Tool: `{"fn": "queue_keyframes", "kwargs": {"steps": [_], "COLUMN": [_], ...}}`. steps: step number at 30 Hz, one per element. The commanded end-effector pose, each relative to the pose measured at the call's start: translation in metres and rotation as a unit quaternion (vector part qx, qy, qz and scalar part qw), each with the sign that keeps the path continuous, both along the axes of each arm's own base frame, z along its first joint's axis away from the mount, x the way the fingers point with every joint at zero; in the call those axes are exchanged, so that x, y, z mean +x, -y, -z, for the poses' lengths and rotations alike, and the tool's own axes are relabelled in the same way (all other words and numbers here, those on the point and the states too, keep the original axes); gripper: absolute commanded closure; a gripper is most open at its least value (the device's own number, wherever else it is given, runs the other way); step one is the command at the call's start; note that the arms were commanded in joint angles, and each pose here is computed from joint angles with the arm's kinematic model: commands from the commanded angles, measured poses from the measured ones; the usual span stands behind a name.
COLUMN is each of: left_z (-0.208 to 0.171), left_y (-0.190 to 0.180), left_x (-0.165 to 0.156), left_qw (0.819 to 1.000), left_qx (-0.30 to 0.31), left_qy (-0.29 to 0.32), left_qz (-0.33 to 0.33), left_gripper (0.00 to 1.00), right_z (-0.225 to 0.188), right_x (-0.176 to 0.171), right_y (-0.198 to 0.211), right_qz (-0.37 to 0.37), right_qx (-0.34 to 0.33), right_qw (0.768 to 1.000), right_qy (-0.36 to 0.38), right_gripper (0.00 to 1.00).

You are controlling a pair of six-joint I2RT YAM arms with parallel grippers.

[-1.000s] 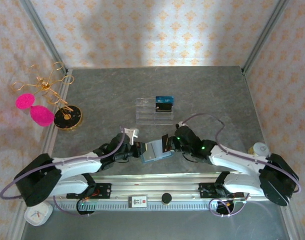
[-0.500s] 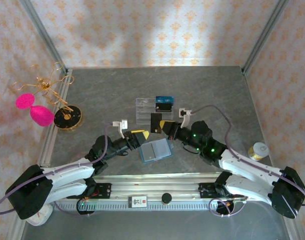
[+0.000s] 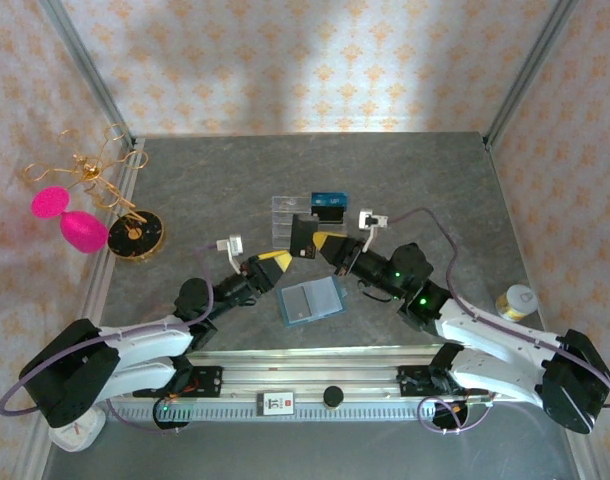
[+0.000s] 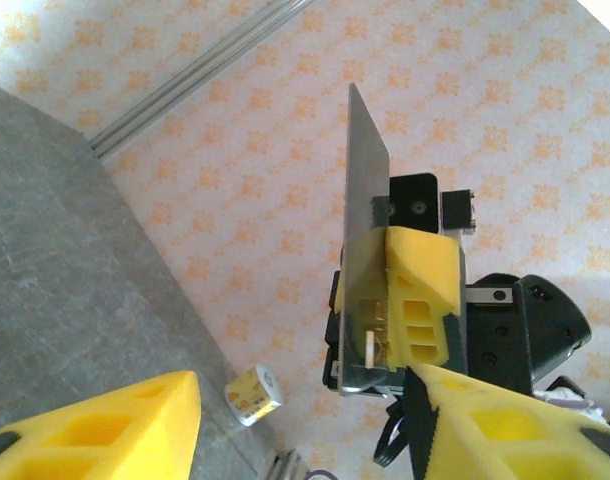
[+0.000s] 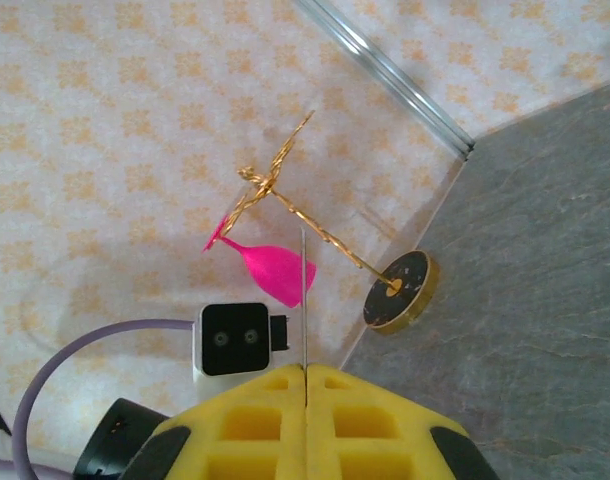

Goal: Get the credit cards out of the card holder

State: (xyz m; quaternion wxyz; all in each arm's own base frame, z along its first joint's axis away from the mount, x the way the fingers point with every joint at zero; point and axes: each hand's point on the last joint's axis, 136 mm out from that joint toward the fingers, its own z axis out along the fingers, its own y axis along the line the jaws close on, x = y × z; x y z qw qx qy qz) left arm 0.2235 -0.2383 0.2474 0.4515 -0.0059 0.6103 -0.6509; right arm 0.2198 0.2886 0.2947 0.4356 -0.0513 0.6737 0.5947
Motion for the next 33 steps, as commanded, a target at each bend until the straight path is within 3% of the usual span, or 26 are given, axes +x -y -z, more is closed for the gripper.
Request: {"fn": "queue_keyframes", "kwargs": {"steps": [1, 3, 6, 14, 16, 19, 21, 26, 30, 33], "left_z": [-0.038, -0.039, -0.041, -0.042, -0.033, -0.026, -0.017, 0.0, 0.013, 0.017], "left_y": [-0.001, 0.0, -0.001, 0.003, 0.009, 0.016, 0.026, 0.047, 0.041, 0.041], "left_x": [-0.008, -0.009, -0.011, -0.011, -0.005, 0.001, 0.009, 0.031, 0.056, 0.067], "left_qw": [0.997, 0.997, 0.996, 0.997, 0.998, 0.996, 0.988, 0.936, 0.859, 0.819], "left_qx": [-0.046, -0.049, -0.056, -0.038, 0.0, 0.064, 0.143, 0.335, 0.486, 0.53], "left_qy": [0.055, 0.057, 0.06, 0.064, 0.055, 0.06, 0.061, 0.089, 0.151, 0.196], "left_qz": [0.018, 0.022, 0.026, 0.029, 0.026, 0.019, 0.021, 0.053, 0.05, 0.099], "left_gripper": [0.53, 0.54, 0.63, 1.0, 1.0, 1.0, 1.0, 1.0, 1.0, 1.0], "right_z": [-0.012, -0.01, -0.008, 0.014, 0.019, 0.029, 0.034, 0.041, 0.052, 0.056], "right_x": [-0.007, -0.007, -0.006, 0.001, 0.008, 0.019, 0.022, 0.023, 0.027, 0.029], "right_y": [-0.007, -0.01, -0.013, -0.015, -0.004, 0.031, 0.057, 0.099, 0.117, 0.123], "right_qz": [-0.017, -0.016, -0.014, 0.006, 0.037, 0.094, 0.123, 0.181, 0.2, 0.202], "right_qx": [0.02, 0.017, 0.015, -0.034, -0.071, -0.111, -0.121, -0.138, -0.15, -0.15], "right_qw": [1.0, 1.0, 1.0, 0.999, 0.997, 0.989, 0.984, 0.973, 0.967, 0.966], "right_qy": [0.013, 0.011, 0.009, -0.017, -0.019, -0.031, -0.034, -0.041, -0.054, -0.061], "right_gripper": [1.0, 1.0, 1.0, 1.0, 0.92, 0.91, 0.91, 0.92, 0.93, 0.94]}}
